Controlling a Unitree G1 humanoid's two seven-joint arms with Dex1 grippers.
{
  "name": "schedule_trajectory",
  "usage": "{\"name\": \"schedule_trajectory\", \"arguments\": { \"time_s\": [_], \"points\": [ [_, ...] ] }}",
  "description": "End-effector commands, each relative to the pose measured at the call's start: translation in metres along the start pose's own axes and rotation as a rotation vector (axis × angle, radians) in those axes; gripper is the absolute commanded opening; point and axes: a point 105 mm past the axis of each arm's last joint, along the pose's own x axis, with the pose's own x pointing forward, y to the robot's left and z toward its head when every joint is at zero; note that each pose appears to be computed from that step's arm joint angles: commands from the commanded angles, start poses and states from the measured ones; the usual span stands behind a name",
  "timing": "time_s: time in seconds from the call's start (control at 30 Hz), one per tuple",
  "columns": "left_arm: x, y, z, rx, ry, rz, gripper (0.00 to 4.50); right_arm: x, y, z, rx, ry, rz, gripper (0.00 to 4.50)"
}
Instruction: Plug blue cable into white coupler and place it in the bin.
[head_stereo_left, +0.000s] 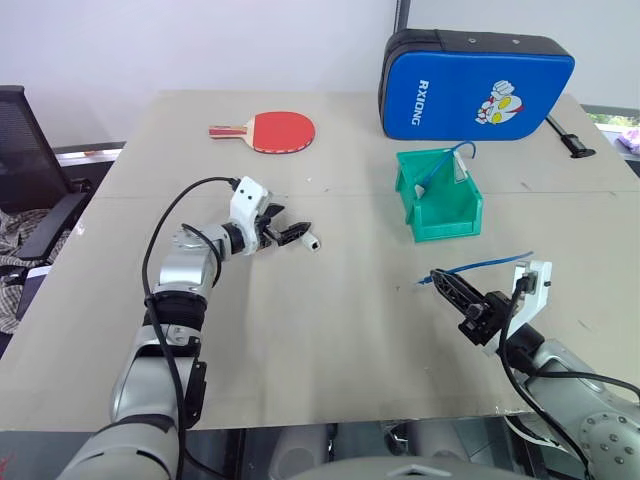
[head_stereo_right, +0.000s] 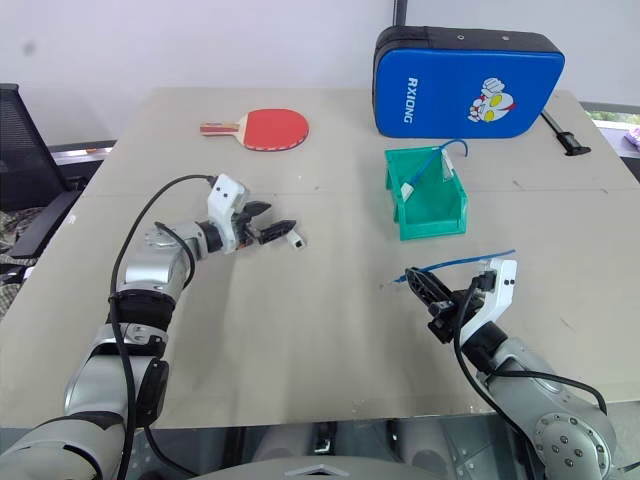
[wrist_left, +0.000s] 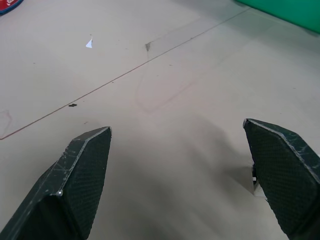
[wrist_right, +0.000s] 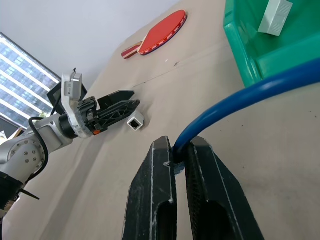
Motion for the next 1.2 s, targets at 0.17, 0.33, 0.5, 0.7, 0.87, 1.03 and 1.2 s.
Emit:
{"name": "schedule_trajectory", "arguments": {
  "time_s": [0.17, 0.33, 0.5, 0.7, 0.87, 1.03, 1.2],
  "points": [
    [-0.001, 0.004, 0.005, 0.032, 0.000, 0.019, 4.29, -0.002, 0.009, 0.007, -0.022, -0.029, 0.030, 0.00],
    [-0.002, 0.008, 0.002, 0.039, 0.019, 0.047, 4.29, -0.003, 0.009, 0.007, -0.023, -0.026, 0.028, 0.00],
    [-0.003, 0.010, 0.002, 0.043, 0.025, 0.061, 4.29, -0.004, 0.010, 0.006, -0.024, -0.022, 0.027, 0.00],
    [-0.003, 0.012, 0.000, 0.048, 0.039, 0.071, 4.29, -0.004, 0.010, 0.006, -0.025, -0.019, 0.027, 0.00],
    [-0.005, 0.016, -0.002, 0.038, 0.044, 0.091, 4.29, -0.004, 0.010, 0.005, -0.026, -0.017, 0.026, 0.00],
    [-0.015, 0.036, -0.003, -0.003, 0.025, 0.230, 4.29, -0.003, 0.009, 0.004, -0.027, -0.014, 0.027, 0.00],
    [-0.026, 0.051, 0.009, -0.041, -0.062, 0.355, 4.29, -0.001, 0.008, 0.004, -0.030, -0.006, 0.033, 0.00]
  ]
}}
